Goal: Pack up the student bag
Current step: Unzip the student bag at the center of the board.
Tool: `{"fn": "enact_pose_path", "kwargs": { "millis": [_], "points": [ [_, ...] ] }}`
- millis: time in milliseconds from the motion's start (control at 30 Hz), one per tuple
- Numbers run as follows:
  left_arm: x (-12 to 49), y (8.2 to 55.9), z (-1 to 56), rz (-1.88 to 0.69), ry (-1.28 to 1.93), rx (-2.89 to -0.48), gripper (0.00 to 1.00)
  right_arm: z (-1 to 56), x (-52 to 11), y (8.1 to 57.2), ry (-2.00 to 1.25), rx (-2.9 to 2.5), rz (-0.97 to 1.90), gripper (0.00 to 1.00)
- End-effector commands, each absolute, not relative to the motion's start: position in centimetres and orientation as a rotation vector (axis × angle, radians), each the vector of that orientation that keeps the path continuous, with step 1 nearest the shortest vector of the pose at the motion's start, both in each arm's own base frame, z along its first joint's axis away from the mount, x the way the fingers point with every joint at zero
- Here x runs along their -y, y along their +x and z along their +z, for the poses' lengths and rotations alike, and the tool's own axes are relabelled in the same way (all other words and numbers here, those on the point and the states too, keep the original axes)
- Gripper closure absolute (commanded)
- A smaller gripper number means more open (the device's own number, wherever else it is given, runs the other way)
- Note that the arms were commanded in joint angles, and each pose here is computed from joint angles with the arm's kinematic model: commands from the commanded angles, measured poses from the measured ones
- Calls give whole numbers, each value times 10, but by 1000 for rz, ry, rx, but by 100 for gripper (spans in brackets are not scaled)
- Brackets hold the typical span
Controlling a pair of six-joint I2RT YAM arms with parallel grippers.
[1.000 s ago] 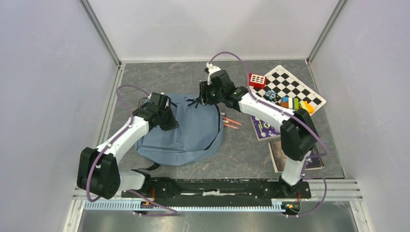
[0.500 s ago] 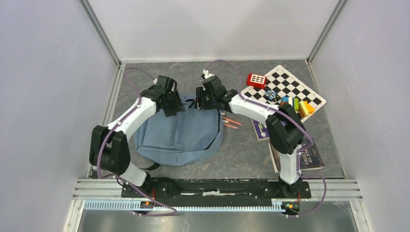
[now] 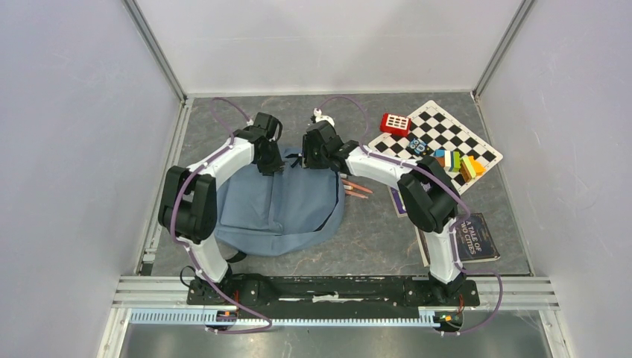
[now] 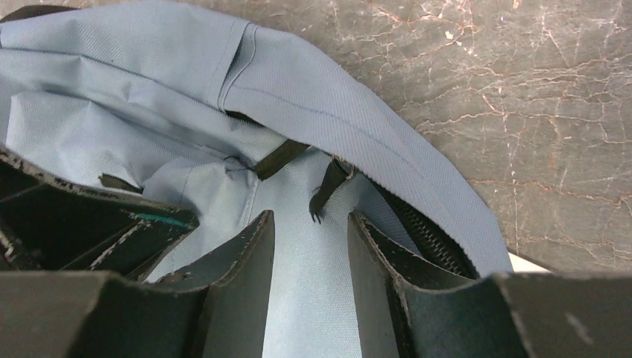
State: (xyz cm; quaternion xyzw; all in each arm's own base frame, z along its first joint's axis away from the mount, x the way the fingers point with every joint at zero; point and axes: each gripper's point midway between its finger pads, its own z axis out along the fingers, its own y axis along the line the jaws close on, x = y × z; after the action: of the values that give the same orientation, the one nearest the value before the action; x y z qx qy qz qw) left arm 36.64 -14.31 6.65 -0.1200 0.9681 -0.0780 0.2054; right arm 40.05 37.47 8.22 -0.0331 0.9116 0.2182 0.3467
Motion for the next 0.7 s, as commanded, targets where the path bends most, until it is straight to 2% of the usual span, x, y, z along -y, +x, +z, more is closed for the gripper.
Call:
{"fn": "enact_pose_path", "kwargs": {
  "millis": [0,100,200,333,667],
  "points": [
    [139,372,72,-183,-276,-2681,79,96,-383,422,-12,-2291,555,55],
    [138,367,69,-185,-275,-2688,92,90,-378,426,10,-2295,510,55],
    [138,363,68,-196,-278,-2694,98,86,-375,429,29,-2293,479,58],
    [137,358,68,-204,-283,-2691,98,74,-380,428,48,-2320,487,63],
    [138,351,67,-223,-302,-2694,98,50,-382,425,108,-2377,455,67]
  ]
}}
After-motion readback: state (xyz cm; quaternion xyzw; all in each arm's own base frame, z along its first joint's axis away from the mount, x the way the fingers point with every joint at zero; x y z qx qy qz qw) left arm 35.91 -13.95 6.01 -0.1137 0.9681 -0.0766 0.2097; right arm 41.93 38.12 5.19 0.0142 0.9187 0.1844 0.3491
